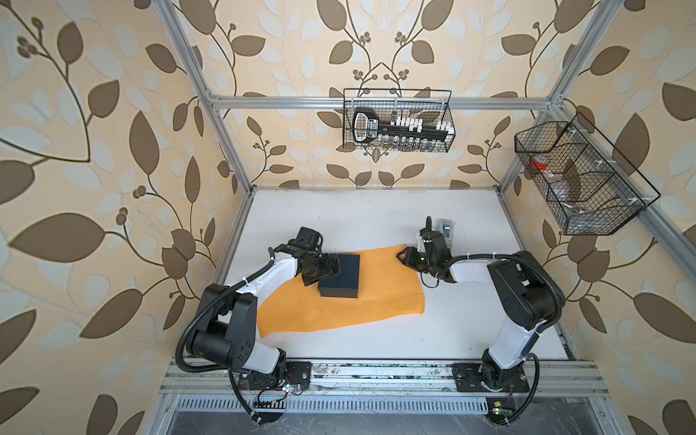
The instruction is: Wrap the gift box in paper
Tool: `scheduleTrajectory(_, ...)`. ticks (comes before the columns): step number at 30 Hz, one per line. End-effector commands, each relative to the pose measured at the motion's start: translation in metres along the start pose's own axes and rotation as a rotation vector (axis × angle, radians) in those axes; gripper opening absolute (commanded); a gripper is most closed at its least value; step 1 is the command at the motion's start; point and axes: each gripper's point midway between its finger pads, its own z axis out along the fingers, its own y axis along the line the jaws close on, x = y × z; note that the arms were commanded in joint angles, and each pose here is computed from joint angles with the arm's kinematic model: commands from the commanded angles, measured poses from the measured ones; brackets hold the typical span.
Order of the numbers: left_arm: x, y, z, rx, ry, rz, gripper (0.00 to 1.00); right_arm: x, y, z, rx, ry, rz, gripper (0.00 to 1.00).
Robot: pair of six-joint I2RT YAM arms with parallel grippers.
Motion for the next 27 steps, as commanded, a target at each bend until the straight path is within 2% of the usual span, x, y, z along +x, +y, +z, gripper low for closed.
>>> scheduleTrajectory(1,-0.004,-0.016,0.009,0.022,0.016,0.024,0.9,0.029,-0.051,-0.011,0.143,0.074,0.066,0.45)
scheduleTrajectory(6,-0.006,-0.023,0.016,0.036,0.026,0.012,0.89,0.018,-0.07,-0.036,0.159,0.036,0.105,0.53)
scheduleTrajectory(11,0.003,-0.028,0.019,0.031,0.049,0.025,0.87,0.013,-0.068,-0.055,0.164,0.016,0.054,0.58)
scheduleTrajectory(15,0.008,-0.029,0.01,0.042,0.038,0.02,0.86,0.01,-0.025,-0.066,0.091,-0.006,-0.042,0.58)
scheduleTrajectory(18,0.009,-0.032,0.003,0.052,0.026,0.021,0.86,0.016,0.018,-0.066,0.087,-0.005,-0.156,0.52)
scheduleTrajectory(22,0.011,-0.036,-0.004,0.073,0.015,0.029,0.86,0.039,0.066,-0.054,0.007,0.03,-0.185,0.48)
scheduleTrajectory(27,0.014,-0.038,-0.001,0.097,0.026,0.025,0.86,0.062,0.111,-0.039,-0.164,0.081,-0.12,0.64)
